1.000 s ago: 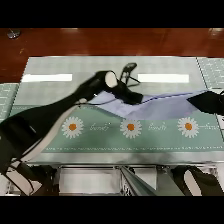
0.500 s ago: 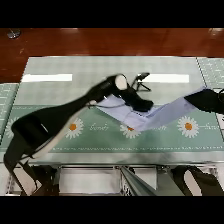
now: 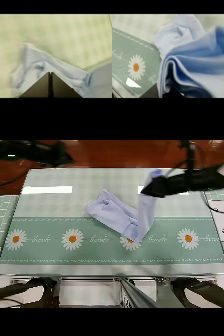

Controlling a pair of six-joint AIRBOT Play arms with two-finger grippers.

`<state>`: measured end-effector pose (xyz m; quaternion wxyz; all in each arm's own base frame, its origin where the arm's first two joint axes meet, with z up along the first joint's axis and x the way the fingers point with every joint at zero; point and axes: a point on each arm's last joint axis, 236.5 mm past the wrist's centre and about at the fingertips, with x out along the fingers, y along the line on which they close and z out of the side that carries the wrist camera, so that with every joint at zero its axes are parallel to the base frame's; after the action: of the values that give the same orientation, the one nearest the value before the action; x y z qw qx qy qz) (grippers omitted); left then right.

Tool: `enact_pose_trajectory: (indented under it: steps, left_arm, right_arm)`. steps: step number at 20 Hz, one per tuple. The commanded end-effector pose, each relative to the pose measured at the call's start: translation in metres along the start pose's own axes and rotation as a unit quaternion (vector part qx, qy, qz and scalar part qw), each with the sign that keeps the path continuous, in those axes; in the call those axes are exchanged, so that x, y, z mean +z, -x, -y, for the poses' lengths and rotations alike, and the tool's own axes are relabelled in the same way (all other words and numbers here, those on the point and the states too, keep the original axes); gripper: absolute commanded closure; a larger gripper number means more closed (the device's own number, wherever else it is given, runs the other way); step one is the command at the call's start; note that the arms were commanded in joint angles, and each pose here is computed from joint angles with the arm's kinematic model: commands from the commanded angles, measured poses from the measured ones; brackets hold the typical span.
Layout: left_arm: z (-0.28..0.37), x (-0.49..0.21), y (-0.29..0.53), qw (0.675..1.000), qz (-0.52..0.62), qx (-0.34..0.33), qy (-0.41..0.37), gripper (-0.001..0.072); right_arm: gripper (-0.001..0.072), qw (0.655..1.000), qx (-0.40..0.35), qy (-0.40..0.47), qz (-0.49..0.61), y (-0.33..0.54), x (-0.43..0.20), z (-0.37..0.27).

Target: Fold the shirts.

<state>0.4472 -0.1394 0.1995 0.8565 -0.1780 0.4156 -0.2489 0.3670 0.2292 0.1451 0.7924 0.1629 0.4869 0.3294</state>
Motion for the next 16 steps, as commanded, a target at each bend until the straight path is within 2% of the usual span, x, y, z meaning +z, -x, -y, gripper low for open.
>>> enact_pose_trajectory:
  steps: [1, 4, 5, 6, 7, 10, 11, 13, 15, 16]
  left_arm:
    - [-0.018, -0.023, 0.096, 0.995, 0.084, 0.059, -0.015, 0.0682]
    - [-0.014, -0.083, 0.097, 0.993, 0.100, 0.061, 0.005, 0.0682]
    - [-0.017, -0.102, 0.088, 0.993, 0.100, 0.059, 0.025, 0.0683]
    - [-0.023, -0.121, 0.076, 0.993, 0.094, 0.058, 0.043, 0.0682]
    - [-0.030, -0.138, 0.065, 0.993, 0.083, 0.058, 0.054, 0.0682]
    - [-0.050, -0.161, 0.051, 0.993, 0.057, 0.069, 0.080, 0.0682]
    - [-0.053, -0.161, 0.053, 0.992, 0.058, 0.072, 0.083, 0.0682]
    - [-0.054, -0.161, 0.053, 0.992, 0.059, 0.073, 0.085, 0.0681]
    - [-0.053, -0.161, 0.053, 0.992, 0.058, 0.072, 0.084, 0.0681]
    - [-0.051, -0.163, 0.052, 0.993, 0.055, 0.070, 0.083, 0.0681]
  right_arm:
    - [0.0689, 0.998, 0.031, 0.025, -0.046, -0.110, 0.023, -0.027]
    - [0.0684, 0.996, 0.040, 0.009, -0.079, -0.187, 0.025, -0.025]
    - [0.0551, 0.995, 0.045, 0.000, -0.090, -0.205, 0.021, -0.024]
    - [0.0250, 0.993, 0.059, -0.011, -0.102, -0.215, 0.017, -0.025]
    - [0.0086, 0.991, 0.066, -0.018, -0.112, -0.214, 0.019, -0.021]
    - [0.0086, 0.990, 0.055, -0.020, -0.131, -0.139, 0.039, 0.014]
    - [0.0086, 0.990, 0.018, -0.013, -0.137, -0.098, 0.042, 0.038]
    - [0.0087, 0.986, -0.119, -0.008, -0.120, -0.022, 0.036, 0.100]
    - [0.0090, 0.973, -0.214, -0.061, -0.059, 0.020, 0.012, 0.150]
    - [0.0091, 0.967, -0.231, -0.109, -0.014, 0.025, -0.010, 0.168]
